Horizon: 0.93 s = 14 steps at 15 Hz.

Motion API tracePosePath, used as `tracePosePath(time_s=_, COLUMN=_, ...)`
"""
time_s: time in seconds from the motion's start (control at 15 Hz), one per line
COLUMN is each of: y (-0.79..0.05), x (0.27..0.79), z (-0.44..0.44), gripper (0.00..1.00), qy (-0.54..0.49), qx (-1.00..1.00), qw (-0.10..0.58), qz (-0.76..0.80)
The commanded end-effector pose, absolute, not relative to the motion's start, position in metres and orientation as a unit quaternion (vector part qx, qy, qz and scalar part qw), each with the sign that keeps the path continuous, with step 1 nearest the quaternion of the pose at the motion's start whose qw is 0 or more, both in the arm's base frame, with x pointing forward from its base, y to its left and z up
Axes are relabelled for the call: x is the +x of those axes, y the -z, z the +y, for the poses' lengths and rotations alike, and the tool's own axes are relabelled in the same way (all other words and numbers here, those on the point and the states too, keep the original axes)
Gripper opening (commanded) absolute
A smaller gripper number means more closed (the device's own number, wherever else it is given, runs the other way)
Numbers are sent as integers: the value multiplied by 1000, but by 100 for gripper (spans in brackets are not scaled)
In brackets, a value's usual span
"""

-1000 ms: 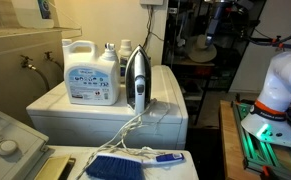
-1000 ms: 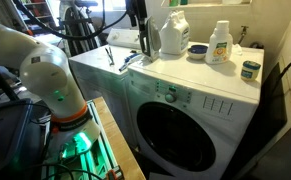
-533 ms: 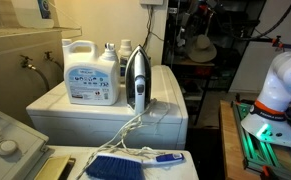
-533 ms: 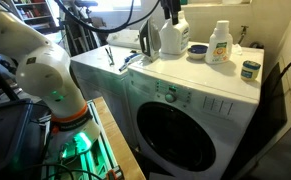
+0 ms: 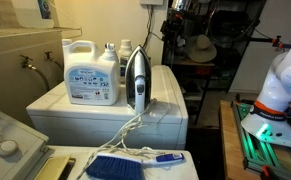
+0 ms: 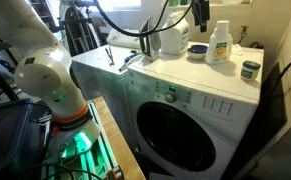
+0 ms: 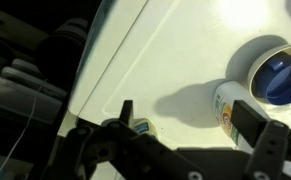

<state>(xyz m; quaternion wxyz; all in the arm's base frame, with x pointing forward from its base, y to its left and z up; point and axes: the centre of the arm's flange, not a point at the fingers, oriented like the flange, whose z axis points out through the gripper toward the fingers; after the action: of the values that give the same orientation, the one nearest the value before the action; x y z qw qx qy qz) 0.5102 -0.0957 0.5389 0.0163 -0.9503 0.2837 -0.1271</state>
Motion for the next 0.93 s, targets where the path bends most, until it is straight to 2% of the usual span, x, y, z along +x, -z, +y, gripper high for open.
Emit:
tracePosePath(time_s=0.0, y=-538, x=514, z=-99, gripper=100, qy=137, qx=-942, qw=14, qz=306)
tracePosePath(time_s=0.53, y=-500, x=583, z=-152, gripper=100, qy=166, qx=-836, qw=12, qz=522)
tracePosePath(time_s=0.87, y=-473, x=611, z=-191, gripper=100, qy=139, qx=-768, qw=20, qz=625)
